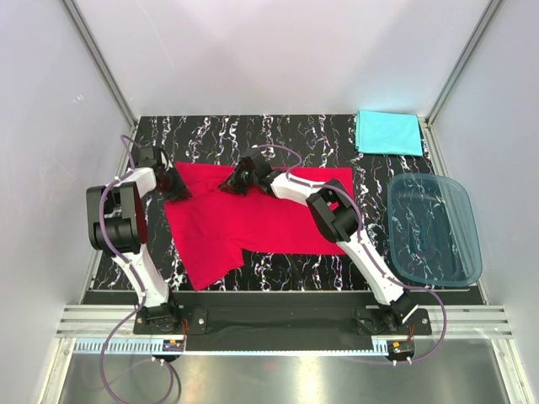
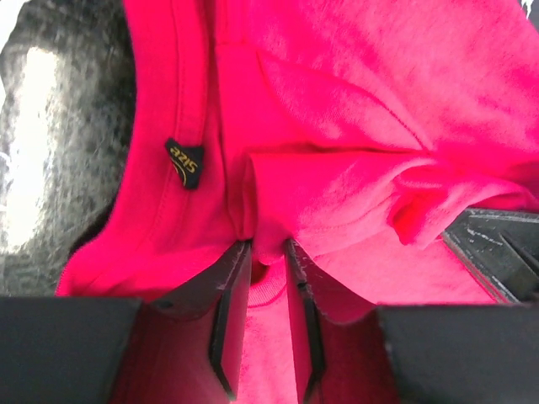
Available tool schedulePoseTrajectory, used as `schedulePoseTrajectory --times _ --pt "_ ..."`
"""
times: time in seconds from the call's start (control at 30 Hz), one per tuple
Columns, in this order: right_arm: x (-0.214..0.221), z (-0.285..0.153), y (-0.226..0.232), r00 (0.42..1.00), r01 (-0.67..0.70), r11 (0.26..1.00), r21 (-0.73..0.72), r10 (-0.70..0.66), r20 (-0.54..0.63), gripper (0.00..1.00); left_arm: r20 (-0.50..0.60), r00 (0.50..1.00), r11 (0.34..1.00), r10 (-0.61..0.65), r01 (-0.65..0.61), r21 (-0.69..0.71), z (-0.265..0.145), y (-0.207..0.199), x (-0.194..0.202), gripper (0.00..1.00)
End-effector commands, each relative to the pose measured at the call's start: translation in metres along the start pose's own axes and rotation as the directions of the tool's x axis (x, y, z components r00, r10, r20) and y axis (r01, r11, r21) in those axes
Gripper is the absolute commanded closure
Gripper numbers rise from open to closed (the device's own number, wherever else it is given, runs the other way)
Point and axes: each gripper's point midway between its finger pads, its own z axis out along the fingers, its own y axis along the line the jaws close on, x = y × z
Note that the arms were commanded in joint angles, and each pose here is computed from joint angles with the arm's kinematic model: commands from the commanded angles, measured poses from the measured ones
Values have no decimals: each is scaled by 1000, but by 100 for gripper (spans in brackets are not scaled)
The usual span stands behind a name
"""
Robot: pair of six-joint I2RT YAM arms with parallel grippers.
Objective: Fold and stack the t-shirts
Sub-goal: Fold the tshirt
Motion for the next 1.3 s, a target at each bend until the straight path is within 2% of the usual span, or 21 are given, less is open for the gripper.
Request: schedulePoseTrajectory --times 0.0,0.17,0.23,0.27,0.3,0.47,0.57,0.83,1.27 --pt "9 -10 16 1000 14 1000 2 -14 -16 100 49 999 999 18 -20 42 2 -12 -20 73" --pt "8 -10 16 1000 16 1000 4 -16 -17 100 44 999 999 17 -19 42 0 -13 -21 81" --pt "8 -10 16 1000 15 1000 5 -15 -16 100 43 999 999 16 -18 34 -2 -11 -21 77" --pt "7 -10 15 1000 12 1000 6 -12 -15 100 49 999 1000 16 -17 18 -3 -10 -23 70" --pt "8 -9 14 1000 11 1000 8 -11 -17 100 44 999 1000 15 -15 6 -3 -8 -22 70" --pt "8 -9 13 1000 7 1000 10 -6 -15 100 95 996 1000 2 1 -32 -18 -5 -28 71" --pt "9 -8 14 1000 6 1000 8 -6 -17 100 137 991 1000 -2 2 -1 -26 -12 -32 72" --pt "9 -8 12 1000 8 1000 13 -8 -23 100 77 997 1000 -22 22 -5 -12 -10 -30 73" --pt "11 -6 9 999 0 1000 14 0 -33 100 75 997 999 -10 13 -40 -6 -1 -27 73"
